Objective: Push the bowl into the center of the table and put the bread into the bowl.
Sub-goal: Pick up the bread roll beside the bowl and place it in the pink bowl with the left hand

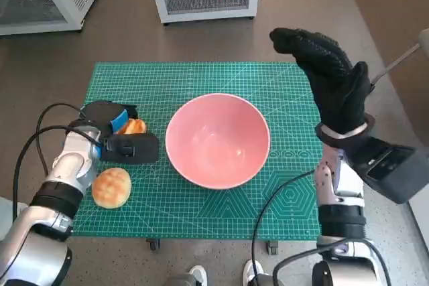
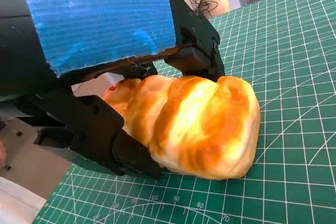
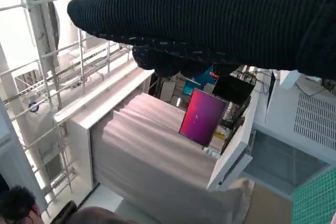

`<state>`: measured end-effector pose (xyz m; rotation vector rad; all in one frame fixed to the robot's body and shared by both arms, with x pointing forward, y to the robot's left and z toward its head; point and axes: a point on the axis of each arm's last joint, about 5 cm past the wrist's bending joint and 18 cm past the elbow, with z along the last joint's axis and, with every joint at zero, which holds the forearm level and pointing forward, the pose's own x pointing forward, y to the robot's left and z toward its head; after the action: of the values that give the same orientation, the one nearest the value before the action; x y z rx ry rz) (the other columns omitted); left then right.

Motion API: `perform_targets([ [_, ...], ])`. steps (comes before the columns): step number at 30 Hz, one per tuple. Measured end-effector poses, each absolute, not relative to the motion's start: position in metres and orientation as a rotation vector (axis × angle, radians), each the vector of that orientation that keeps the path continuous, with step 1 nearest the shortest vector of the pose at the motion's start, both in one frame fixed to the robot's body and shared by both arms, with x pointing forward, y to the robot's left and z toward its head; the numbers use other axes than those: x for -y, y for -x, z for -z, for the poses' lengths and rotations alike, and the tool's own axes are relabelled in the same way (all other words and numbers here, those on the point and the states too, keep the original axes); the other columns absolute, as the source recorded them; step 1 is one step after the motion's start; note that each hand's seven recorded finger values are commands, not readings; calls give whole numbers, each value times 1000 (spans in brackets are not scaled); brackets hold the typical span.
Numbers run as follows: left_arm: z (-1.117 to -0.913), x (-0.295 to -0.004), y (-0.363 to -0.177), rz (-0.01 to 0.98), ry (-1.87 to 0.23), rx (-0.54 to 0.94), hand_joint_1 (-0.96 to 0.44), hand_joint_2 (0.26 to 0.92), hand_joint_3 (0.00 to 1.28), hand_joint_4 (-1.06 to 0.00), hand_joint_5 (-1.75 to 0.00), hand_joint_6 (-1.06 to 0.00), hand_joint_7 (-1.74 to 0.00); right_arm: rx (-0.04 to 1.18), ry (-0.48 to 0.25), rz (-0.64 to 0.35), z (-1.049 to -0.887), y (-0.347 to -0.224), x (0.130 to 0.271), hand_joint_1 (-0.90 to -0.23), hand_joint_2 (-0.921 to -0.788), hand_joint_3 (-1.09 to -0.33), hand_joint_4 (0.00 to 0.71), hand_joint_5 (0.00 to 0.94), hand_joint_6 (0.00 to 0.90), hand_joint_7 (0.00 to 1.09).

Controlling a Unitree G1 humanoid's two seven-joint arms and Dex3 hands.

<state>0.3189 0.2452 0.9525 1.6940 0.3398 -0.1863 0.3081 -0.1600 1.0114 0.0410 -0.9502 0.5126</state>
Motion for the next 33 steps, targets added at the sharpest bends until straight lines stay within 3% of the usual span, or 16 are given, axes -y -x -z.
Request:
perform_targets([
  [7,-968,-245,-319,176,-1636,-283,1,920,82,-669,-1233,-622,-1133,952,-48,-515,-1011,-308,160,-723,-921,-801,208,2,67,462],
  [16,-1019,-235,-313,83,-1580,-81,1,920,64,-707,-1133,-617,-1188,954,-53,-517,-1011,-308,161,-724,-921,-798,209,2,73,454],
  [33,-1081,-198,-266,98,-1392,455,3,915,15,-796,-1068,-664,-1106,950,-54,-523,-1009,-308,159,-728,-921,-799,210,1,81,441],
])
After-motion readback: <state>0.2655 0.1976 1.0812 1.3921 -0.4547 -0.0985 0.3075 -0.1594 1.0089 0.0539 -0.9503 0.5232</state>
